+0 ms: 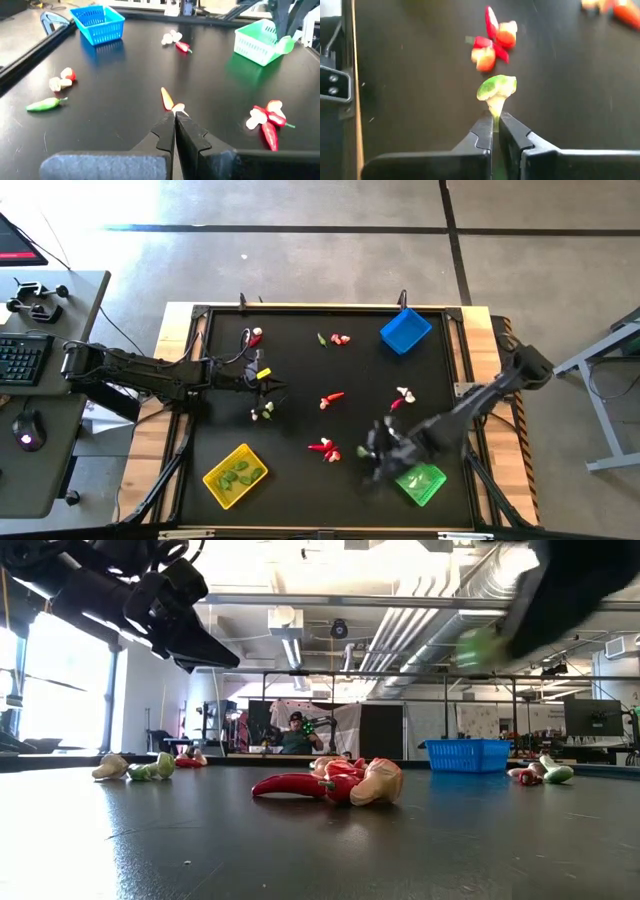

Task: Sort produce into baskets
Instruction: Put the green broccoli into the green bin

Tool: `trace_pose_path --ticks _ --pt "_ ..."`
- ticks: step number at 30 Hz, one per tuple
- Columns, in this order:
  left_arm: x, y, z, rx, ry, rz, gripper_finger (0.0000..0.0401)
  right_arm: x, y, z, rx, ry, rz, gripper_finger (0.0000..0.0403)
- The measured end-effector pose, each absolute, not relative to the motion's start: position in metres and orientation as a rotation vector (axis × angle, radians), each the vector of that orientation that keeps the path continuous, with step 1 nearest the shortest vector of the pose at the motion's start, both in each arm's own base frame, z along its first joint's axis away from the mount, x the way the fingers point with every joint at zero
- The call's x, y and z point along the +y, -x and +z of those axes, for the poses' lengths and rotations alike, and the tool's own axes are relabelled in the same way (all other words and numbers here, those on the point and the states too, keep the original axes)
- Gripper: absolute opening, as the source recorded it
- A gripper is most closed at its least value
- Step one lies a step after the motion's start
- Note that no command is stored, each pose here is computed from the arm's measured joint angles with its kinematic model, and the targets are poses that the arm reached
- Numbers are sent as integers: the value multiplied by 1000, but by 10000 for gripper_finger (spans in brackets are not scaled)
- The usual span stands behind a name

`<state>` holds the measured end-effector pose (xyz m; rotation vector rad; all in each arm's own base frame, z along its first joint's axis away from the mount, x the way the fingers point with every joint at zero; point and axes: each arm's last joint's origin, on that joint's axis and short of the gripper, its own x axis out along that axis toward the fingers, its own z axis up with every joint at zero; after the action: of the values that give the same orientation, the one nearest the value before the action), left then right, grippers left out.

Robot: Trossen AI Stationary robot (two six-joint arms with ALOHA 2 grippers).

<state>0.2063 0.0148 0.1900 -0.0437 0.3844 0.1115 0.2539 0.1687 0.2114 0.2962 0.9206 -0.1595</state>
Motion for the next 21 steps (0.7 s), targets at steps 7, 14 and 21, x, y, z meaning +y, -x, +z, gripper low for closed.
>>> trace_pose_path --ticks 7,14,21 --pt "15 -207 192 364 27 103 0 211 -192 228 962 -421 -406 1" --pt "15 -207 192 367 30 103 0 222 -165 213 1073 -422 -536 1" --pt "15 -207 192 368 38 104 0 226 -173 193 1205 -441 -587 1"
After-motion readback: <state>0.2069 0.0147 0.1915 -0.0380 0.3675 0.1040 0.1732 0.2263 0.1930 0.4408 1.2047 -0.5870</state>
